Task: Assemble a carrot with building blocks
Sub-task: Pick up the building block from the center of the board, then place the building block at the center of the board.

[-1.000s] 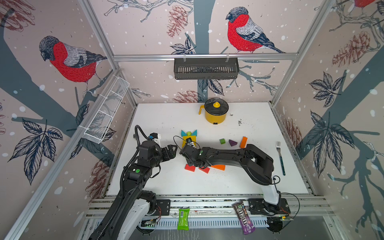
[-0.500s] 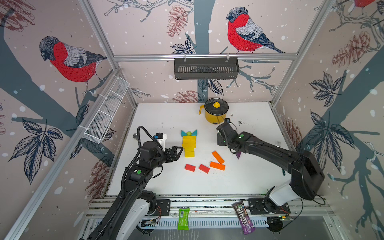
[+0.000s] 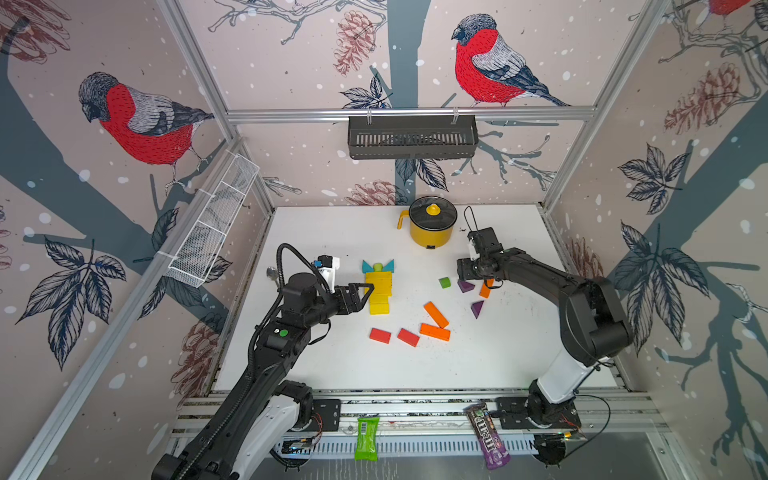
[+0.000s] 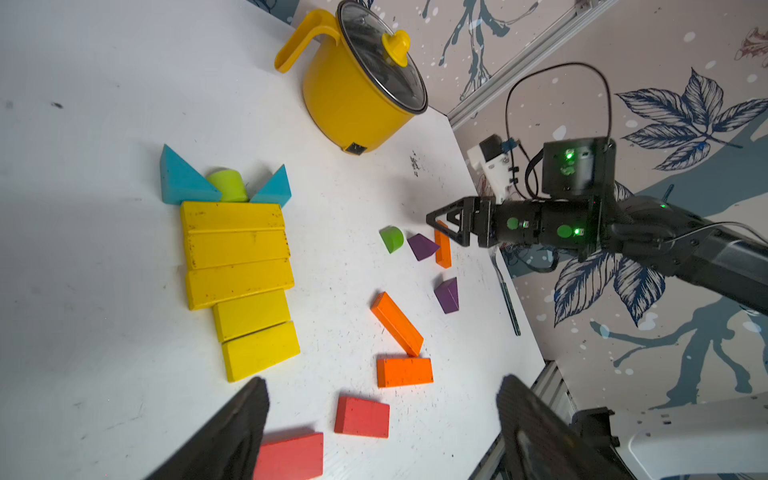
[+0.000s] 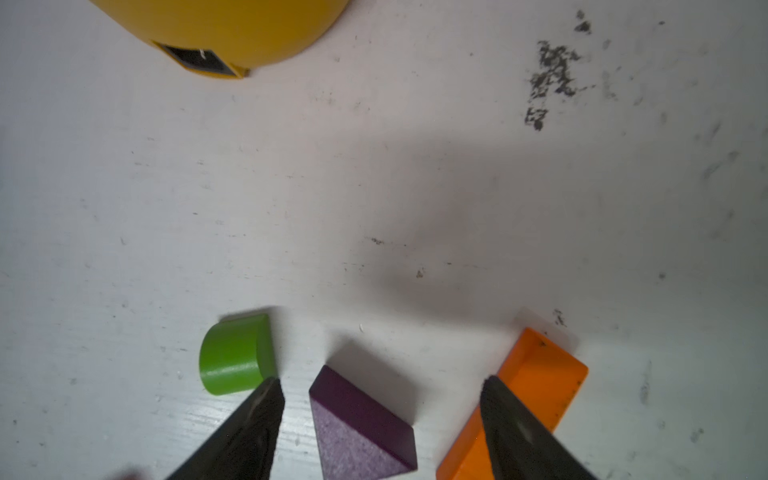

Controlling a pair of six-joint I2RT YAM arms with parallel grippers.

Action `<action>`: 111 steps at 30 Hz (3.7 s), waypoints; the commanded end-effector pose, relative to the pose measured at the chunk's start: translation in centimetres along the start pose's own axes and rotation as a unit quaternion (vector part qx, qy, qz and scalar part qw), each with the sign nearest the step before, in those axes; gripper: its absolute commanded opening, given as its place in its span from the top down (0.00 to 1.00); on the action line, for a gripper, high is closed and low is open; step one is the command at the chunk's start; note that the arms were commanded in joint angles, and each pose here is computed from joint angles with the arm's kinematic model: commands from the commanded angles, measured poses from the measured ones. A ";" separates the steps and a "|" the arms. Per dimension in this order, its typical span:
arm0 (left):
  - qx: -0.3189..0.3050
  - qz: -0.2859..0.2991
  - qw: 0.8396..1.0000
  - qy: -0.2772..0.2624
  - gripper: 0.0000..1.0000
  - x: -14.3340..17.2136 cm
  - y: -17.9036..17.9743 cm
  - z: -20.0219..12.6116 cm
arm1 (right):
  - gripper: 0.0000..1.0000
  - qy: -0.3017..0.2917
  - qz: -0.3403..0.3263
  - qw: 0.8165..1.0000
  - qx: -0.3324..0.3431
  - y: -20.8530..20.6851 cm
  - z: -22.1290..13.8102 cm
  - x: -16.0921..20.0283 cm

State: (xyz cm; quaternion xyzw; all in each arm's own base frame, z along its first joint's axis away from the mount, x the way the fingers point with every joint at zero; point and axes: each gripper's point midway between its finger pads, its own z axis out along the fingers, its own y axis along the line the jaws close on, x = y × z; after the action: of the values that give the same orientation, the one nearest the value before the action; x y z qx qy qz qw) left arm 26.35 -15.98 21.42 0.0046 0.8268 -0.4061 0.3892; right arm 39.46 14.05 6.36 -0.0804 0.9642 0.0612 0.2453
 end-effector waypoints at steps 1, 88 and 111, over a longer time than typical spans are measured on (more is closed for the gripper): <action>0.013 -0.004 0.999 -0.045 0.14 -3.4 -1.2 0.6 | 0.25 0.013 -0.032 0.999 -0.040 1.6 0.8 0.4; -0.077 -0.152 0.985 0.036 0.17 -6.4 9.1 9.2 | 0.69 0.016 -0.267 0.963 -0.012 14.9 6.8 -1.4; 0.029 -0.117 0.992 0.034 0.17 -6.7 4.5 9.5 | 0.36 -0.043 -0.157 0.986 0.044 10.7 -0.5 -3.2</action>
State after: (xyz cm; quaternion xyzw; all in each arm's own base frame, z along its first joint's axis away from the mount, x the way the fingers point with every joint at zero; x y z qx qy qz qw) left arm 38.71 -15.89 17.96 -0.1024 0.8368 -0.4449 0.3023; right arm 40.49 26.93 9.13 -0.2685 0.9164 -0.0050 0.2970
